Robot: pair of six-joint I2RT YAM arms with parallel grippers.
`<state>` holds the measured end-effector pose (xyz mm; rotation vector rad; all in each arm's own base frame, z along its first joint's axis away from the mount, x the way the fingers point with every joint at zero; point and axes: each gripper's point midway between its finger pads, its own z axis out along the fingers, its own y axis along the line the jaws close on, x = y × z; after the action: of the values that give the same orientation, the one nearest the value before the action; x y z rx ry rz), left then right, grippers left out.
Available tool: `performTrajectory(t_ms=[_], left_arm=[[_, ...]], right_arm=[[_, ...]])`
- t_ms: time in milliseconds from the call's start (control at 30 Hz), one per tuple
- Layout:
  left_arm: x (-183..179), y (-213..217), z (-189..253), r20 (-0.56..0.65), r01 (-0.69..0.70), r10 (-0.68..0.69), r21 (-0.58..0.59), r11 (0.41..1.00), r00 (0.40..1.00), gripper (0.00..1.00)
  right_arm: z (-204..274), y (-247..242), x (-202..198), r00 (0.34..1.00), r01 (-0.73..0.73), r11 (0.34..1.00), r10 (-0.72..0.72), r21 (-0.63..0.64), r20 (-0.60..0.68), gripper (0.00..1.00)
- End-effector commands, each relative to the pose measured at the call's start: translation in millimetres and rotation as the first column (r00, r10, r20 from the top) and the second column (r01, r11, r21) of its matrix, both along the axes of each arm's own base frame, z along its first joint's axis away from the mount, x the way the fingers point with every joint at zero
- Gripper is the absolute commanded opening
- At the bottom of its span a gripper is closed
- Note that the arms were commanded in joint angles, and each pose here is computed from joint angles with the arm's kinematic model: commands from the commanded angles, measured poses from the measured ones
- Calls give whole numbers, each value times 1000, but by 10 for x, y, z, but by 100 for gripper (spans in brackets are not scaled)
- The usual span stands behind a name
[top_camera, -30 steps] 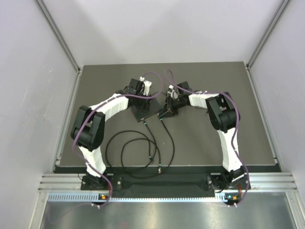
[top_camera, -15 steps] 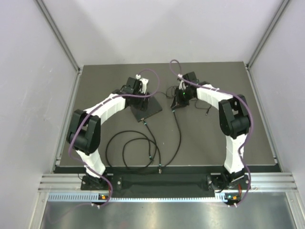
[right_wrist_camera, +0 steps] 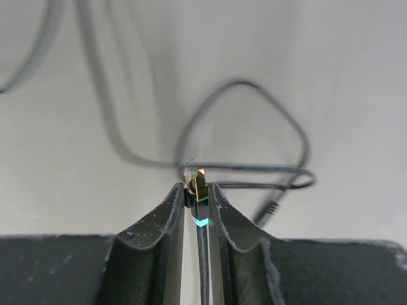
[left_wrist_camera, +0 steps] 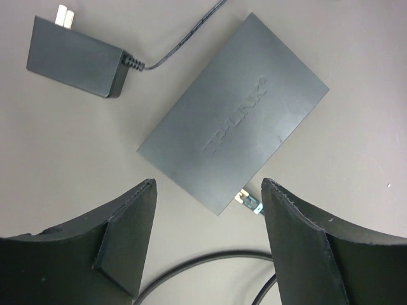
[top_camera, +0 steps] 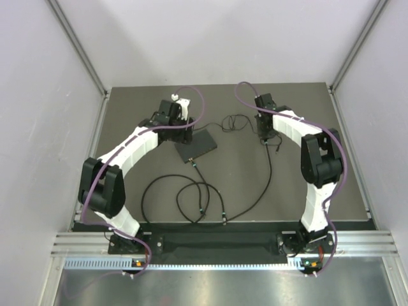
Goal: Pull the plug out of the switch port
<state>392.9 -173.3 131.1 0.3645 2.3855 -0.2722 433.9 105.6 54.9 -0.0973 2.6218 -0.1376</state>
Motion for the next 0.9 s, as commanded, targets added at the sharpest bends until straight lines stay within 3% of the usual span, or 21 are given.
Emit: performTrajectory(t_ms=[0,33,100,200,233,300,433,633,767,833,867], left_arm=[[-88,79,80,12,-1,1,5,1000,1000,72],[-108,105,46,6,-6,6,16,1000,1000,72],[-111,161,5,-4,-25,25,26,999,1000,72],[-138,210,-38,-23,-34,34,9,999,999,72],[-138,226,-36,-23,-35,35,5,999,999,72],[-141,233,-38,-26,-31,31,9,999,999,72],[-117,272,2,-22,-40,40,13,999,999,72],[-55,313,2,-26,-53,54,17,998,998,72],[-1,321,-14,-39,-67,66,-8,998,997,72],[15,314,-26,-47,-58,57,-28,998,997,71],[18,312,-35,-55,-55,53,-41,998,997,71]], right_arm=[[115,-179,83,999,15,997,-12,-75,43,2],[117,-146,95,999,10,998,-7,-56,41,12],[87,-60,85,1000,-6,1000,6,-12,29,19],[97,-25,72,1000,-17,1000,16,7,26,41],[113,-32,72,999,-13,1000,13,5,30,56],[154,-64,62,999,-14,1000,15,-12,32,68],[420,6,26,997,-38,999,38,4,65,69],[928,623,-266,977,-181,978,167,104,132,68],[1105,1291,-470,952,-296,895,248,334,178,63],[1083,1660,-656,946,-322,791,283,521,156,56],[1195,1877,-654,931,-364,705,303,608,206,54]])
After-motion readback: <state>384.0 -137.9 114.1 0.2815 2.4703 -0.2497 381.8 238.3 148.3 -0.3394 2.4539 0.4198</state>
